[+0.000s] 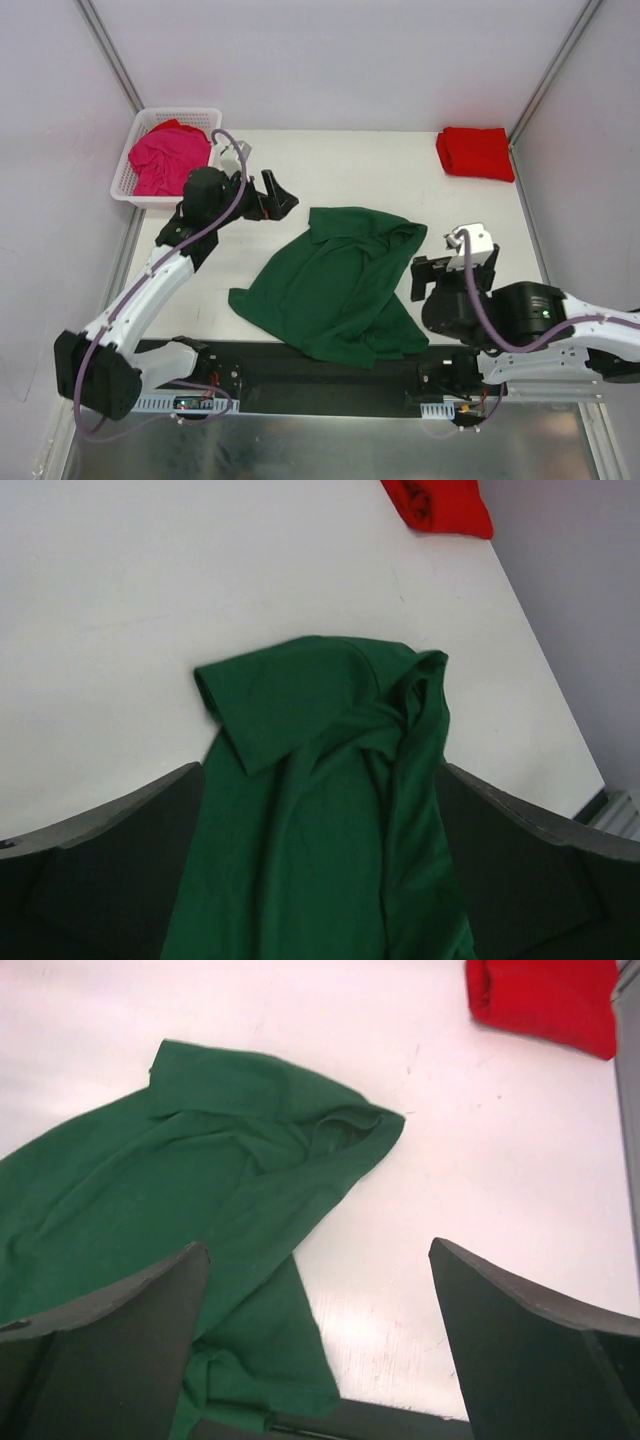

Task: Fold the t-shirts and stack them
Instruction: Flatten out the tshirt

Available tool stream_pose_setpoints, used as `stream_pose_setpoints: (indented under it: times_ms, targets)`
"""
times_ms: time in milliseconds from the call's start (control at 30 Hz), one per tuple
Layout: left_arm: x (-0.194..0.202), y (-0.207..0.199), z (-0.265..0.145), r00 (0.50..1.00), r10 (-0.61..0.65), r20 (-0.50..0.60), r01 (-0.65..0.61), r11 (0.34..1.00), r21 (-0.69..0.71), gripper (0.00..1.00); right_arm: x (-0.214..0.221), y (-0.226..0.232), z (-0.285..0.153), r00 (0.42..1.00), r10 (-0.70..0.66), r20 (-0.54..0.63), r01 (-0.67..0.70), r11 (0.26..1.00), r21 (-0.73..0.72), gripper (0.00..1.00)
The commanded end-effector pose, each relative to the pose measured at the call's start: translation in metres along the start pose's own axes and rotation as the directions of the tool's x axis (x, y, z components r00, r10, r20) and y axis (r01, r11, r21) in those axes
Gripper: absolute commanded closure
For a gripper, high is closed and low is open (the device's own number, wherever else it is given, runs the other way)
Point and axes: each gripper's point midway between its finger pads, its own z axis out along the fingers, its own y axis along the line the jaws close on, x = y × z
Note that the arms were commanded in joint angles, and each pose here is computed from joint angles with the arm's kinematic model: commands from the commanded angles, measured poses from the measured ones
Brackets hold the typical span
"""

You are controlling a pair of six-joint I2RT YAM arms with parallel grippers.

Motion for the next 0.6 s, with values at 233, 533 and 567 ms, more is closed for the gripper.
stream_pose_setpoints:
  times_ms: [233, 533, 567]
  targets:
    - [0.020, -0.028, -0.089, 0.998, -0.004, 0.065, 0.002, 1.000, 0.028, 0.01, -0.111, -0.027, 0.014, 0.970, -0.223, 0.100, 0.219, 0.974, 0.056, 0.04]
    - [0.044, -0.025, -0.133, 0.997, -0.047, 0.068, 0.048, 0.999, -0.018, 0.01, -0.117, -0.033, 0.112, 0.989, -0.122, -0.087, 0.114, 0.990, -0.088, 0.04]
    - [0.048, -0.024, -0.135, 0.996, -0.060, 0.066, 0.061, 0.998, -0.020, 0.01, -0.109, -0.021, 0.134, 0.983, -0.122, -0.137, 0.101, 0.984, -0.150, 0.04]
